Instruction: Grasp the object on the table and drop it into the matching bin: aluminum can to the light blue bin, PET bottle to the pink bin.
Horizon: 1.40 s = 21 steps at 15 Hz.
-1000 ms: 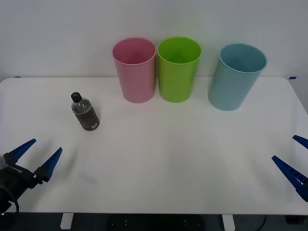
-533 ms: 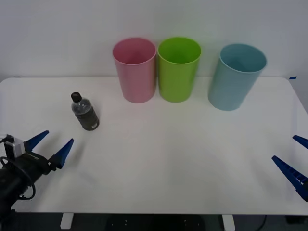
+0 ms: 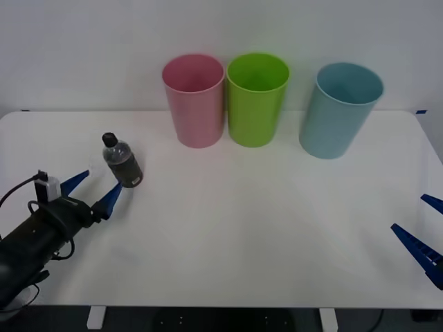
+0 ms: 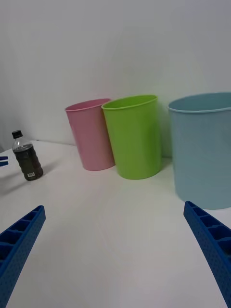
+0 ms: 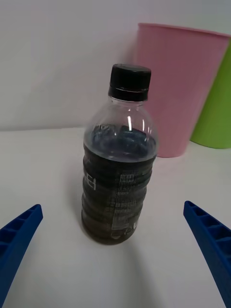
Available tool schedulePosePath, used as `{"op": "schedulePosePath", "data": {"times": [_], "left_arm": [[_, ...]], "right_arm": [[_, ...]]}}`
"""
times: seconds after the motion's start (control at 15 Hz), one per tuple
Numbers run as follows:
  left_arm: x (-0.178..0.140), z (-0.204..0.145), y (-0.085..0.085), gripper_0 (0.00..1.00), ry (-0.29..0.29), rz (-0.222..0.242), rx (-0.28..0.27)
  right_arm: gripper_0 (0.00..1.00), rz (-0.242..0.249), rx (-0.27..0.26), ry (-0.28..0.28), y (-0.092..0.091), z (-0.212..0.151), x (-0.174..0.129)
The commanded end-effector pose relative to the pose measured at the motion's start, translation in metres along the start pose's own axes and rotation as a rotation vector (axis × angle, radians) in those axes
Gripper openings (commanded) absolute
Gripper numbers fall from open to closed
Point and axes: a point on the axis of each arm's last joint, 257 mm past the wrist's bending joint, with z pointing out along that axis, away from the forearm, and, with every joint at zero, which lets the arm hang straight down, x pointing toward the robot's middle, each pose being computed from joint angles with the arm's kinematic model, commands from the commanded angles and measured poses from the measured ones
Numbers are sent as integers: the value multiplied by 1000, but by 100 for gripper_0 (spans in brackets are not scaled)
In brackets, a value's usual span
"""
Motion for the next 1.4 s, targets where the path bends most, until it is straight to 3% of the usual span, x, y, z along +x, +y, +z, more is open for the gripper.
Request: {"op": "schedulePosePath", "data": {"times": [0.07, 0.67, 1.07, 1.2, 1.27, 1.4], "left_arm": [[1, 18, 1, 100, 7, 1, 8], [-2, 72, 3, 100, 40, 20, 13], [-2, 78, -5, 100, 34, 10, 13], [-2, 78, -5, 23, 34, 13, 13], [-2, 78, -4, 4, 33, 21, 13], [-3, 79, -5, 0, 31, 25, 14]], "right_arm": [[100, 0, 0, 0, 0, 0, 0], [100, 0, 0, 0, 0, 0, 0], [100, 0, 0, 0, 0, 0, 0], [100, 0, 0, 0, 0, 0, 0], [100, 0, 0, 0, 0, 0, 0], [100, 0, 0, 0, 0, 0, 0]]}}
